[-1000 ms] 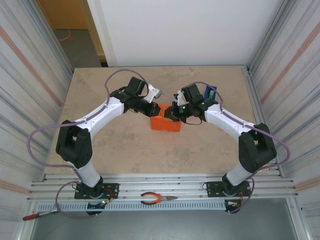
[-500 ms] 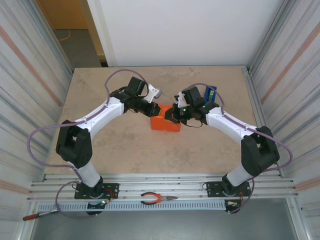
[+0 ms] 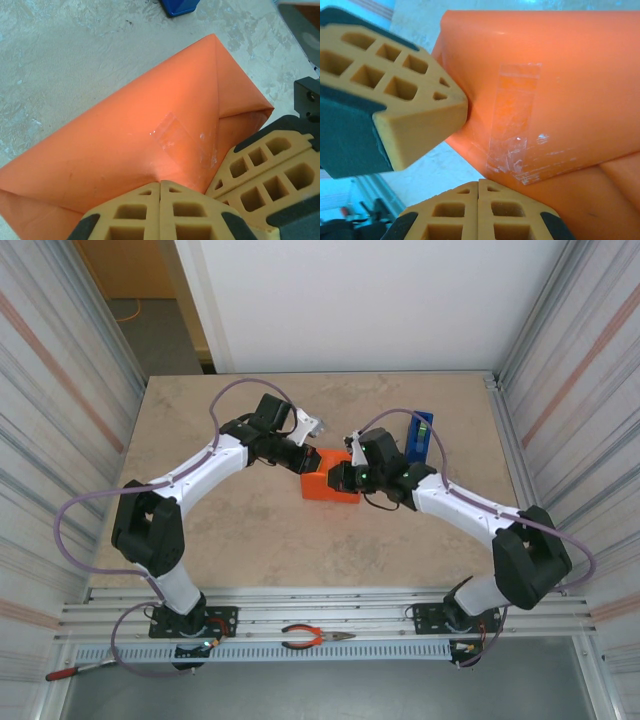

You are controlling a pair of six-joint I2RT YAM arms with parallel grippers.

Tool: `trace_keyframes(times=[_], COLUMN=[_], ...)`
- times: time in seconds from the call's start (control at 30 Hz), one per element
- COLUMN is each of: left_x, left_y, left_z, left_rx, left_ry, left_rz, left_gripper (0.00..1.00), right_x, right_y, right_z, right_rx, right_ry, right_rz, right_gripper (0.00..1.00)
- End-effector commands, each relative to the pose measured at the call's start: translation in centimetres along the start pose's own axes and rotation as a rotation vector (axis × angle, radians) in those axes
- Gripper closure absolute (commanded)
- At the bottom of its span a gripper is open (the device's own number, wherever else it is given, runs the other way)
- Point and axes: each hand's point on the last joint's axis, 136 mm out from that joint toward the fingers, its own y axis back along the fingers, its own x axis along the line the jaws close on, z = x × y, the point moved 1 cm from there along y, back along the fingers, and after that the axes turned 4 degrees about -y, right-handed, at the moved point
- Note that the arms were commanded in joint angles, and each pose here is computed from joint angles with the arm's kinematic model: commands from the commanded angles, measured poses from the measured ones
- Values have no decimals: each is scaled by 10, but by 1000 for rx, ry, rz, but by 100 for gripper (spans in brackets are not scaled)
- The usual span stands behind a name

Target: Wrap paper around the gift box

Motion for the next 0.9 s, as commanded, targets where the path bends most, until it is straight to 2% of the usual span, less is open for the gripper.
trace_keyframes(times=[0.0, 0.23, 0.43, 0.53, 0.87], left_x=[6, 6, 5, 6, 4], left_y=[-13, -13, -14, -14, -13], left_z=[-34, -35, -35, -36, -35], left_rx=[114, 114, 114, 113, 108], left_ry=[38, 39, 37, 38, 37], left_rz=[19, 17, 15, 16, 14], left_gripper=[100, 100, 100, 100, 100], right_x=[-62, -81, -98, -96, -81], right_y=[-13, -18, -17, -13, 14], right_z=[-45, -47, -45, -46, -60], right_rx=[87, 35, -58, -97, -86], right_ry=[88, 129, 177, 199, 220], right_rz=[-221, -258, -321, -323, -268], right_gripper=[100, 100, 100, 100, 100])
